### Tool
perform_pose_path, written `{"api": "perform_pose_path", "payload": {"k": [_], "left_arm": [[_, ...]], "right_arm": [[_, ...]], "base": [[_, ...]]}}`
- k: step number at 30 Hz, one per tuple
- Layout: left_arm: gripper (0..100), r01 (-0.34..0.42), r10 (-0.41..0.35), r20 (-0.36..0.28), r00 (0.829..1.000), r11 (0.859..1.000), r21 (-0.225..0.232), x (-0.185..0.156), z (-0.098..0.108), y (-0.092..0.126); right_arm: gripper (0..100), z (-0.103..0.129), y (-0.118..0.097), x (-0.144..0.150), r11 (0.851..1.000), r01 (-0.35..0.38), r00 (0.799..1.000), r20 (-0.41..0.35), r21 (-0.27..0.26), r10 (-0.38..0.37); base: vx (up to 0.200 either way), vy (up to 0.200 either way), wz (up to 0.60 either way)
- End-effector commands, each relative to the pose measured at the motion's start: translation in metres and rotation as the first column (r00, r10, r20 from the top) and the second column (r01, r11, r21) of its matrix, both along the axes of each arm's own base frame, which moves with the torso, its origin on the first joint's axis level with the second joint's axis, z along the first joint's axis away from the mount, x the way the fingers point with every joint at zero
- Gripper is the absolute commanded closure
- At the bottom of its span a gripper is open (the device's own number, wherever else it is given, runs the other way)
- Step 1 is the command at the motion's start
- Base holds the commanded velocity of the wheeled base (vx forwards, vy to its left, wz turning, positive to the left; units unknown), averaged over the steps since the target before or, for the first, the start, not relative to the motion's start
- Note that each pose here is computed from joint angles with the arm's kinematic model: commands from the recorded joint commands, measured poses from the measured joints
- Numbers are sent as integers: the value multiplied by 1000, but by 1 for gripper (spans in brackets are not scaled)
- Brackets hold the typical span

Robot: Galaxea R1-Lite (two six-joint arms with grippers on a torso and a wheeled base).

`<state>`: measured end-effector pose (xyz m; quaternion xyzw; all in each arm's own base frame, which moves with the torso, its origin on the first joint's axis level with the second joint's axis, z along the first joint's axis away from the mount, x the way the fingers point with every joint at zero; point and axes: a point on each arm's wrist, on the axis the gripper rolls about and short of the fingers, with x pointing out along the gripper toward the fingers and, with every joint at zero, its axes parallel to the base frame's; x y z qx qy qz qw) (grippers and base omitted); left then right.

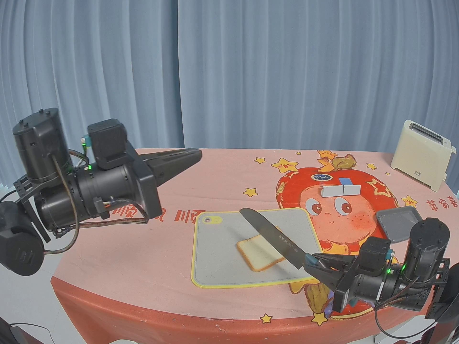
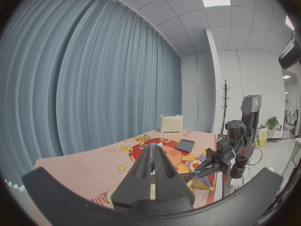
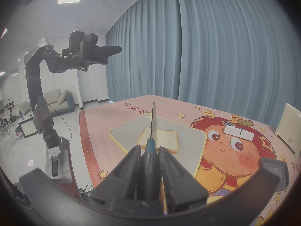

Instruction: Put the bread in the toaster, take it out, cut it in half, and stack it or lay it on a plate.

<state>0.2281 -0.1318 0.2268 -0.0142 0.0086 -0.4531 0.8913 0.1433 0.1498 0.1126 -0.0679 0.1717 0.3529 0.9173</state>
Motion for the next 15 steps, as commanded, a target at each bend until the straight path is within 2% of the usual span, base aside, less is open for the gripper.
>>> {"api": "perform_pose_path", "payload": {"k": [1, 5, 9, 11, 15], "left_arm": [[100, 29, -29, -33, 999, 999, 19, 13, -13, -19], [100, 25, -24, -47, 999, 999, 27, 21, -18, -33], [100, 27, -25, -56, 998, 999, 35, 26, -22, -38], [100, 31, -27, -76, 997, 998, 50, 32, -31, -43], [100, 51, -46, -71, 996, 996, 70, 36, -43, -54]], "right_arm": [[100, -2, 2, 1, 1000, 5, 1000, -6, -9, -5], [100, -3, 2, 1, 1000, 10, 1000, -7, -13, -10], [100, -3, 2, 1, 1000, 10, 1000, -8, -14, -10], [100, -3, 2, 1, 1000, 10, 1000, -8, -14, -10], [100, -3, 2, 1, 1000, 10, 1000, -8, -14, -10]], "base": [[0, 0, 0], [0, 0, 0], [0, 0, 0], [0, 0, 0], [0, 0, 0]]}}
